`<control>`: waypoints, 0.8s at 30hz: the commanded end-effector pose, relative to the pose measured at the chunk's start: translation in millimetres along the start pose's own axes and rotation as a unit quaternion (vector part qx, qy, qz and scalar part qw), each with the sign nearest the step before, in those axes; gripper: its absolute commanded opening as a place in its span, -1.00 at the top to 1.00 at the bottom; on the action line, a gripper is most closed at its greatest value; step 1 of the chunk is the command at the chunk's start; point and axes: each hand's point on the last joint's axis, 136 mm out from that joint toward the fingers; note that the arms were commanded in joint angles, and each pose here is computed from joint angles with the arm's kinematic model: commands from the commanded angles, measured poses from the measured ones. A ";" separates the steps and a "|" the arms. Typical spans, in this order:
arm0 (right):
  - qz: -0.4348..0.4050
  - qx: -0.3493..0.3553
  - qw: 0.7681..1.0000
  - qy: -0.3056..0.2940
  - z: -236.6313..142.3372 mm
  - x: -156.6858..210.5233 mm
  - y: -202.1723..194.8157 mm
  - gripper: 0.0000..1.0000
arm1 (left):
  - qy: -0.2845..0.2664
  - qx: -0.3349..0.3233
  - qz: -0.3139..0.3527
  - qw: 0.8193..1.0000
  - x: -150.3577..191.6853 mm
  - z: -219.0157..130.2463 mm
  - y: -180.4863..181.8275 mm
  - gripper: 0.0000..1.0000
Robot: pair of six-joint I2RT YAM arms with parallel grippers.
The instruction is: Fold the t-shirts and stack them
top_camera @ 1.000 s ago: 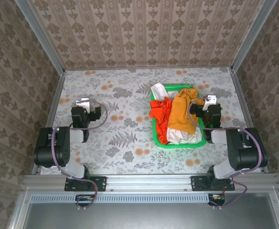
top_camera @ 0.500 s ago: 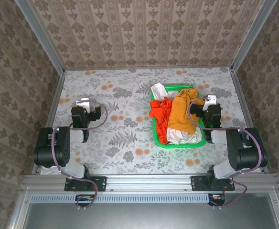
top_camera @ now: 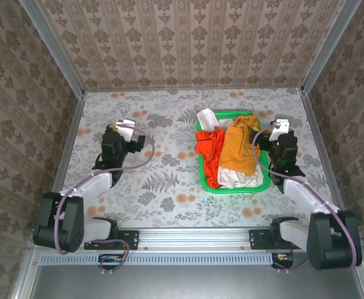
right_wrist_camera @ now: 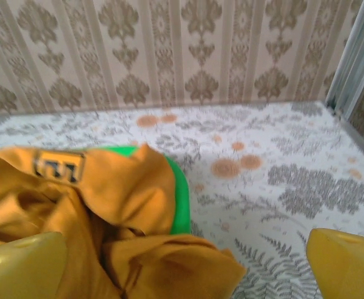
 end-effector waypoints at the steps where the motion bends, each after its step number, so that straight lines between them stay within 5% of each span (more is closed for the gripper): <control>1: -0.011 -0.012 1.000 0.027 -14.5 -3.7 4.7 -1.00 | 0.023 0.006 0.039 0.999 -2.5 -8.7 -10.1 -1.00; 6: -0.008 -0.044 0.998 0.037 -30.8 -20.9 24.0 -1.00 | -0.020 0.097 0.065 0.993 -33.7 -30.9 -55.2 -1.00; 11: -0.004 -0.089 0.993 0.078 -41.2 -24.6 65.7 -1.00 | -0.034 0.223 0.121 0.967 -39.0 -64.6 -112.1 -1.00; 24: -0.029 -0.151 0.961 0.229 -49.4 28.5 199.7 -1.00 | -0.024 0.336 0.056 0.940 -34.3 -133.3 -135.6 -1.00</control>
Point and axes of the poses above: each hand's point on the last joint's axis, 136 mm out from that joint toward the fingers, its own z axis out along the fingers, its own y axis along the line the jaws close on, x = y × z, and after that the axes turned 1 degree about -z, right-handed
